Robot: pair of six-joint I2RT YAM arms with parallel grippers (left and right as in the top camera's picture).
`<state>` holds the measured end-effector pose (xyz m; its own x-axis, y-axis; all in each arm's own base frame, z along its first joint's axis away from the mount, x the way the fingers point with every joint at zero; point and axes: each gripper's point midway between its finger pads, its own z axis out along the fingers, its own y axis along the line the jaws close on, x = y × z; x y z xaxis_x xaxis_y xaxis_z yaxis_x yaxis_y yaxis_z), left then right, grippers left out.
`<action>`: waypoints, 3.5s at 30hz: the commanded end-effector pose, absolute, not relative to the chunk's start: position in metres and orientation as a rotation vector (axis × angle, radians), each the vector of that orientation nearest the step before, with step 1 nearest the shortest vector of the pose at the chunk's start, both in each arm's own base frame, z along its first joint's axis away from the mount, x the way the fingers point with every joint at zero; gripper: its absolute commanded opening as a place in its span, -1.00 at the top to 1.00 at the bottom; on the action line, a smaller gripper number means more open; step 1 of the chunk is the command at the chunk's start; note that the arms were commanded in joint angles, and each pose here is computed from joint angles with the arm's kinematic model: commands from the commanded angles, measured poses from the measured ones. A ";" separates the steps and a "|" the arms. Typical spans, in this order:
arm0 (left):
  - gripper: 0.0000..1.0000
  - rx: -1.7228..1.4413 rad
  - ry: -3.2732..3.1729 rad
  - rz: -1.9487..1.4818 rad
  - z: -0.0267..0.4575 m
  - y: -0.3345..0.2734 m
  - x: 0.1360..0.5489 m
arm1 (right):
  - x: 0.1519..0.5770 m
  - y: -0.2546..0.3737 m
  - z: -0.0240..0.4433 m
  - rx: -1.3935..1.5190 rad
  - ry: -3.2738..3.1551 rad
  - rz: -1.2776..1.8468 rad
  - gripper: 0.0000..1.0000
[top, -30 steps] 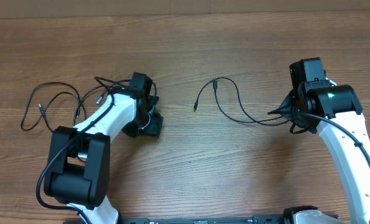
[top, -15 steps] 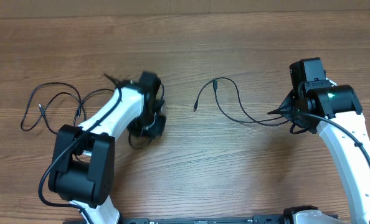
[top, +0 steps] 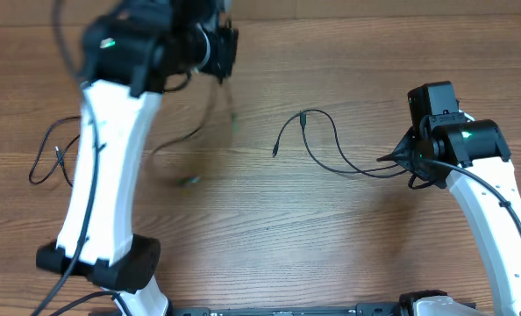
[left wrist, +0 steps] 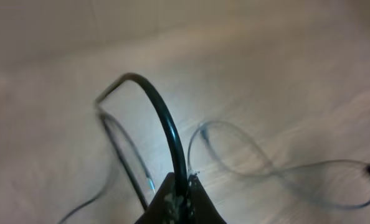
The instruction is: Untangle cables
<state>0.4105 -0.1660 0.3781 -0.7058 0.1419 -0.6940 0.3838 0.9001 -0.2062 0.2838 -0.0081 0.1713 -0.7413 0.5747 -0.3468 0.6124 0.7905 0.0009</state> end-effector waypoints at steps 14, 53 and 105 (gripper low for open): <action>0.91 -0.223 2.125 0.129 0.468 0.003 0.390 | 0.285 -0.009 0.182 0.900 2.618 -0.142 0.92; 0.91 -1.360 2.556 0.213 0.234 0.215 0.354 | 0.282 -0.005 0.180 0.901 2.642 -0.117 0.92; 0.26 -0.384 3.572 0.074 0.115 -0.010 0.260 | 0.316 0.095 0.201 0.387 2.677 0.562 0.92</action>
<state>0.2749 0.0093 0.1082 -0.8582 -0.3001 0.4164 -0.2741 0.9539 0.1224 0.3196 0.0568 0.1825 -0.8318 0.4637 -0.3052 0.3733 0.8741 0.3107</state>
